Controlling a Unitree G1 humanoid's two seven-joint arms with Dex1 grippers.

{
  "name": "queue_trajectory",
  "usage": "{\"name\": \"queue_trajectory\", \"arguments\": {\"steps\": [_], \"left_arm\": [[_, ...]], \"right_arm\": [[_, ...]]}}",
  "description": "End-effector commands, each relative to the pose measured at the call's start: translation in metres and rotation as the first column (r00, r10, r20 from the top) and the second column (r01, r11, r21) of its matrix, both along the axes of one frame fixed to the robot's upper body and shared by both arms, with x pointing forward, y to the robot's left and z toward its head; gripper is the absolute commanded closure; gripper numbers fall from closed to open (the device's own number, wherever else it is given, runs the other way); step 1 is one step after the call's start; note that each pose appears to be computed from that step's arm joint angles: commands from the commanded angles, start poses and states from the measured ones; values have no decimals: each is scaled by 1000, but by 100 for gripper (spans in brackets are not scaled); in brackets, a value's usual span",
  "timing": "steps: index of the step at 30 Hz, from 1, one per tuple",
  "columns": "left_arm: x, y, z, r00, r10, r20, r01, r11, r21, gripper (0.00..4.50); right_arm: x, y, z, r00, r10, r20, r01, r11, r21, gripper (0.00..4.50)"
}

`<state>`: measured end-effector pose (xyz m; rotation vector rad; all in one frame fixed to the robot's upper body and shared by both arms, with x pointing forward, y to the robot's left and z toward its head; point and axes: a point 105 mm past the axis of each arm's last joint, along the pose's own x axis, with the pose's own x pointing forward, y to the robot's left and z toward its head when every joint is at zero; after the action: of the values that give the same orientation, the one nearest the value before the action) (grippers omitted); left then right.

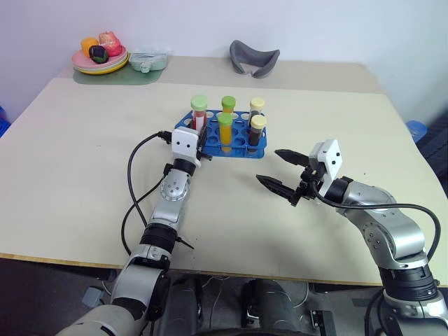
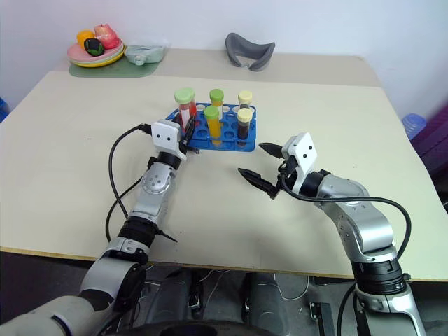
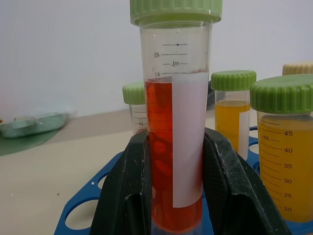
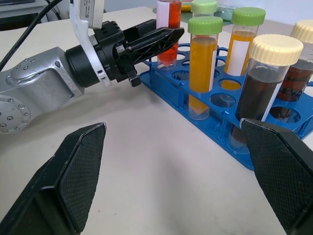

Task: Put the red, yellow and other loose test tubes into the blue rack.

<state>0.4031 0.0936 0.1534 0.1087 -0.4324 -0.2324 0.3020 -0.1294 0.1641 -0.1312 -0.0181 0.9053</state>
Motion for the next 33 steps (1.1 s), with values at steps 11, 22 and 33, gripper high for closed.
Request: {"name": "queue_trajectory", "arguments": {"steps": [11, 22, 33], "left_arm": [[1, 3, -3, 1000, 7, -17, -8, 997, -75, 371], [-4, -10, 0, 997, -71, 4, 71, 994, -84, 371], [-2, -1, -6, 1000, -26, -5, 26, 1000, -15, 371]], "right_arm": [[-4, 2, 15, 998, 13, 62, -13, 1000, 13, 0], [-4, 2, 15, 998, 14, 62, -14, 1000, 14, 0], [-3, 2, 15, 998, 18, 64, -19, 1000, 11, 0]]}}
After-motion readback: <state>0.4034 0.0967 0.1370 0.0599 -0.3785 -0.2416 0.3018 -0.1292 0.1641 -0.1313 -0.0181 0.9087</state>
